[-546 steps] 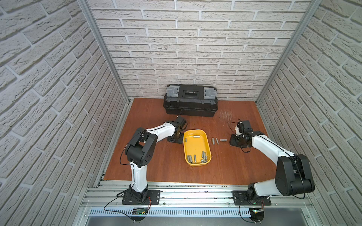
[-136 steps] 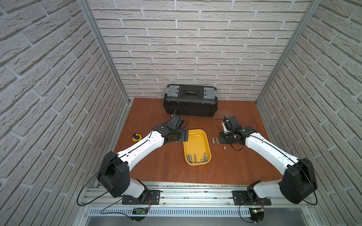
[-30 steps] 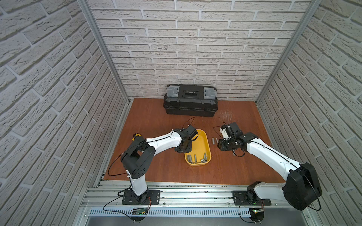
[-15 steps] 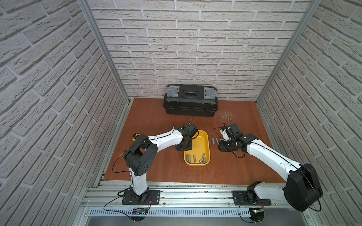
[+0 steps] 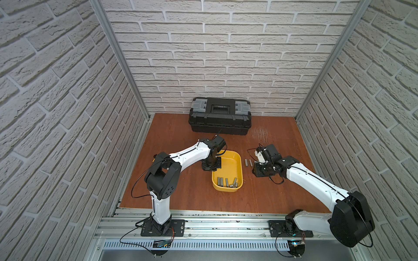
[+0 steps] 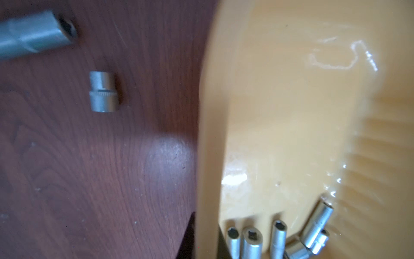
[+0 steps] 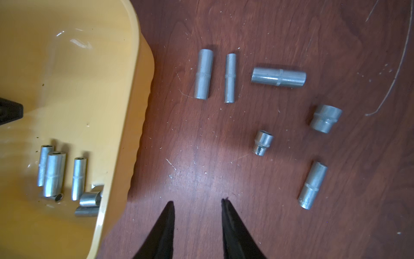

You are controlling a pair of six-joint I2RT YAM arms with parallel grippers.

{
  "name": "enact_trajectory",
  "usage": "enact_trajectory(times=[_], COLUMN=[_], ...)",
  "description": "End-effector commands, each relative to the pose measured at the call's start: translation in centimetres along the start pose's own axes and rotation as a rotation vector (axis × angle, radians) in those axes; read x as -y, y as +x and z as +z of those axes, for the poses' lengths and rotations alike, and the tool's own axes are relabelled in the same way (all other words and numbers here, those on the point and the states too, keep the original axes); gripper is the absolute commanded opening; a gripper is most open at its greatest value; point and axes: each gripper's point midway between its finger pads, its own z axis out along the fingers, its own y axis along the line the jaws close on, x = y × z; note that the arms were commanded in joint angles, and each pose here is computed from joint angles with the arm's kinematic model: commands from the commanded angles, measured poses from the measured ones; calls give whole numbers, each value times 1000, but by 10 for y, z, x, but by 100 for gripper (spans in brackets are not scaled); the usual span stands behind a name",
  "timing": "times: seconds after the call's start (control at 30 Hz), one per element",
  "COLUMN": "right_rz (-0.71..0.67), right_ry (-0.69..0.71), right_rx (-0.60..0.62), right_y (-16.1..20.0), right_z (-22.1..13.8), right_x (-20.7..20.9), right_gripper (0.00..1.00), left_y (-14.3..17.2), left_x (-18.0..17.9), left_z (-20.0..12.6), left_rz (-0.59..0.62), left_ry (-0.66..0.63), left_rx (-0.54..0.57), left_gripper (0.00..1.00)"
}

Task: Take out the socket from the storage box
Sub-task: Adjust the storage box at the center of the board.

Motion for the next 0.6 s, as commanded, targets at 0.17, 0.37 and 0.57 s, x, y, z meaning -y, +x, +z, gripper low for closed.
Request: enact_trajectory(times=[0.17,0.37,0.57], right_rz=[-15,-11,-7], right_ry=[-66,-91,-92], right_rx=[17,20,25], right_y=[3,6,10], right_z=[-4,-6,-7], right_x=[-11,-14,-13], right_gripper=[36,36,36], left_y=[38,41,41], left_x=[5,8,7], left_z=[-22,-19,-16], left_rz=[-16,-39,-42], left_ry=[46,49,34], left_rx=[-247,-297,-314], left_gripper=[3,3,3])
